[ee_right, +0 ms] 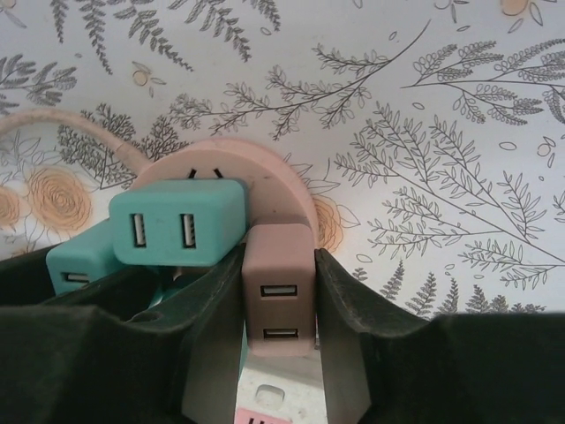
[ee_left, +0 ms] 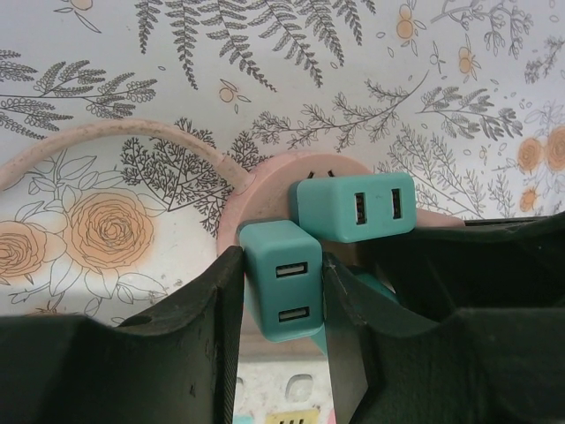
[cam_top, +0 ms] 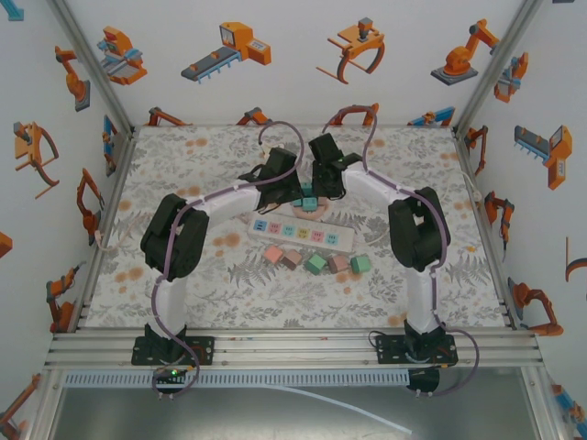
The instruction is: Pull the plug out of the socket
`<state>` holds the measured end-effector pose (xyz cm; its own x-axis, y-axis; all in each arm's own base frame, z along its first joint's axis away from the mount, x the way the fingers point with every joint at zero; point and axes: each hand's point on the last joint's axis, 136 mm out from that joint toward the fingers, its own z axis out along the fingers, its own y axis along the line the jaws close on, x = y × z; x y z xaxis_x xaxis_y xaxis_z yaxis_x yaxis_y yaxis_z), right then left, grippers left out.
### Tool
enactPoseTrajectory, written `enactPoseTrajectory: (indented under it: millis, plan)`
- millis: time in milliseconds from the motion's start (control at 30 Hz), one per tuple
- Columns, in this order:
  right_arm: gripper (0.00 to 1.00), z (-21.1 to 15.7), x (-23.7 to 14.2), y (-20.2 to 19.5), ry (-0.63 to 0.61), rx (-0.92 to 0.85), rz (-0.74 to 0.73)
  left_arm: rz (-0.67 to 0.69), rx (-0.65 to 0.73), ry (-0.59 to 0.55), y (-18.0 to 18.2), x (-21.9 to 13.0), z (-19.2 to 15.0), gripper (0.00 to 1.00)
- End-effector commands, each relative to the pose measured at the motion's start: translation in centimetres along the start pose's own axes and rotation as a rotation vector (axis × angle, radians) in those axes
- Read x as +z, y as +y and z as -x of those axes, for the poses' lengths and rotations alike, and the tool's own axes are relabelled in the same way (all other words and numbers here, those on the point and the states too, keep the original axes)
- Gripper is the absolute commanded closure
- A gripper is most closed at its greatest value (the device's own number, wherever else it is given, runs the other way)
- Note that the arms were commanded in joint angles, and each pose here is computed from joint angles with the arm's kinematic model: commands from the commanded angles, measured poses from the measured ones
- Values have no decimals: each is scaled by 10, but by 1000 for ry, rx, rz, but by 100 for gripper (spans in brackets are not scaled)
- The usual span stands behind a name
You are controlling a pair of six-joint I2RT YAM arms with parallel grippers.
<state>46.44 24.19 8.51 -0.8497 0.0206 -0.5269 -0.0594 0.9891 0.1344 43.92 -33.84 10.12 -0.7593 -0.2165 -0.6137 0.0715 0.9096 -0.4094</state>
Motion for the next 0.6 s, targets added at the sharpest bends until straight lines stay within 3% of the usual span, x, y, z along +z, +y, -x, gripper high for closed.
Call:
enactPoseTrajectory:
  millis: [0,133,200,267,567]
  plan:
    - [70,-22,20,-10,35,50,-50,90,2,97,20,18,-40,93]
    - [71,-26,26,-11,29,57,-48,82,25,101,13,21,-43,93]
    - [57,-30,31,-11,42,49,-51,82,40,106,13,22,-45,93]
    - [55,-32,35,-12,52,46,-50,84,45,102,13,21,-44,93]
    - [92,-18,29,-4,15,49,-19,127,87,123,22,25,-51,99]
